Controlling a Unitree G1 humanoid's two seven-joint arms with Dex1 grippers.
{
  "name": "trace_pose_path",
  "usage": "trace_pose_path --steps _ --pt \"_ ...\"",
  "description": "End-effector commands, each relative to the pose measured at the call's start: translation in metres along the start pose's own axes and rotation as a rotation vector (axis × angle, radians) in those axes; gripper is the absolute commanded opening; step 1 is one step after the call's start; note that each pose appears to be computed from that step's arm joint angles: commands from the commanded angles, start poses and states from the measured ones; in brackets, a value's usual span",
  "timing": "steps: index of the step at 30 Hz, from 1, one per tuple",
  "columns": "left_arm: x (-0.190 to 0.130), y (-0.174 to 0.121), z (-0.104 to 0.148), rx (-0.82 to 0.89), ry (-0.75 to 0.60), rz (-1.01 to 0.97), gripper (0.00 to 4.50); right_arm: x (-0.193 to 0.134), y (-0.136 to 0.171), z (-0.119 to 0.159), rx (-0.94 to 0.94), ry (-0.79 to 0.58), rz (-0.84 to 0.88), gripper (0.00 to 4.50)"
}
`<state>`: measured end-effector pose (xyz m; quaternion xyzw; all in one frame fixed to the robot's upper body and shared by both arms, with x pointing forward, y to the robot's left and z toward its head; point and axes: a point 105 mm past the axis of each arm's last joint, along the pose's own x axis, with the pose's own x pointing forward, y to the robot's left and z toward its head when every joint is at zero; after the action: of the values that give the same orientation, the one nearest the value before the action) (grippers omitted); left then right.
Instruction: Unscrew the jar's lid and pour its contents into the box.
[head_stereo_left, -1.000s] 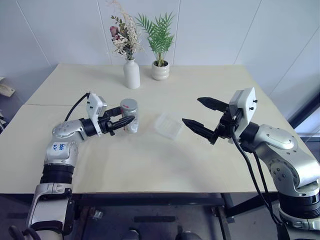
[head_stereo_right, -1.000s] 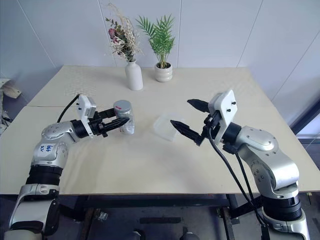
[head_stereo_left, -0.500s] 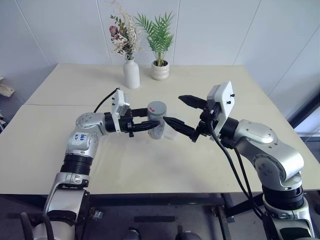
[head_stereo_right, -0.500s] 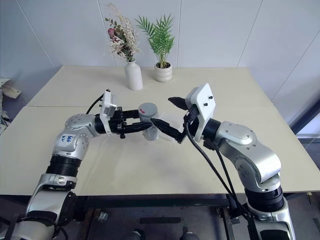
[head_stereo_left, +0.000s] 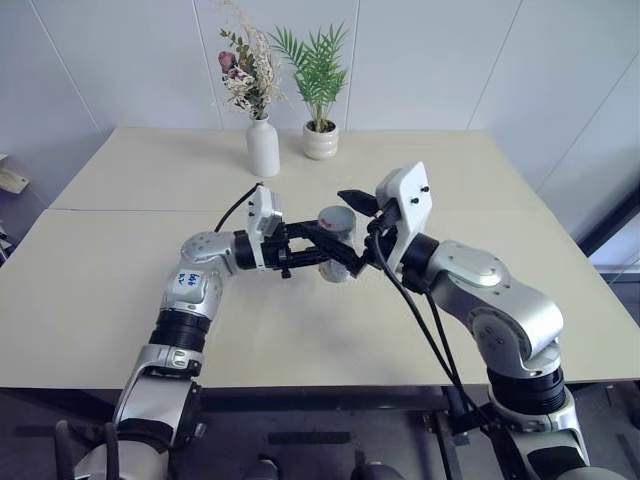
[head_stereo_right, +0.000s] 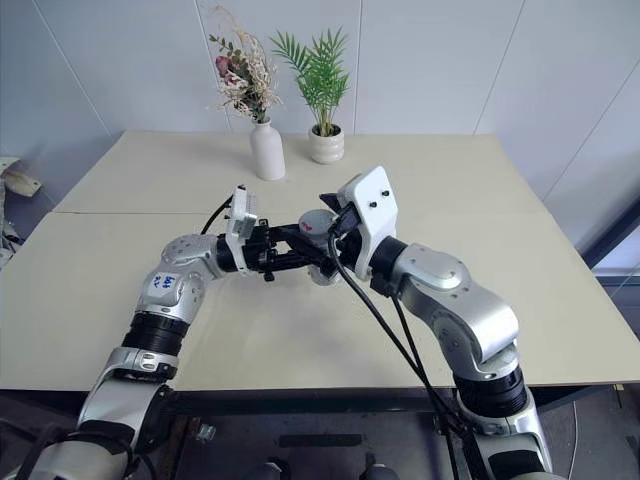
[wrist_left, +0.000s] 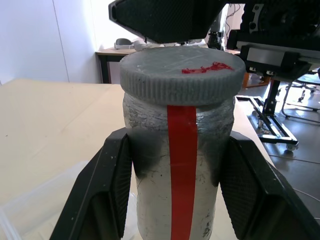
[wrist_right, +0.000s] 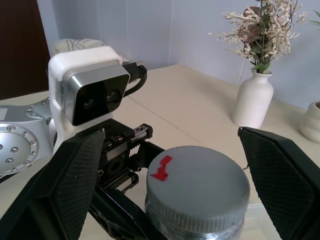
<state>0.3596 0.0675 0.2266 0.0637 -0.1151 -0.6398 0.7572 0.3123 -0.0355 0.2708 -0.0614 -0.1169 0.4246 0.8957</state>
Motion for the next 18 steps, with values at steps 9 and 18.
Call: trace_pose_path --steps 9,18 --pt "0.0021 -0.0070 0.0138 0.060 0.002 -0.082 2.11 0.0005 -0.0003 0.0099 -0.066 -0.006 -0.027 4.50" --pt "0.0010 -0.0070 0.0148 0.066 0.006 -0.085 2.11 0.0003 -0.0003 0.0092 -0.060 0.002 -0.027 4.32"
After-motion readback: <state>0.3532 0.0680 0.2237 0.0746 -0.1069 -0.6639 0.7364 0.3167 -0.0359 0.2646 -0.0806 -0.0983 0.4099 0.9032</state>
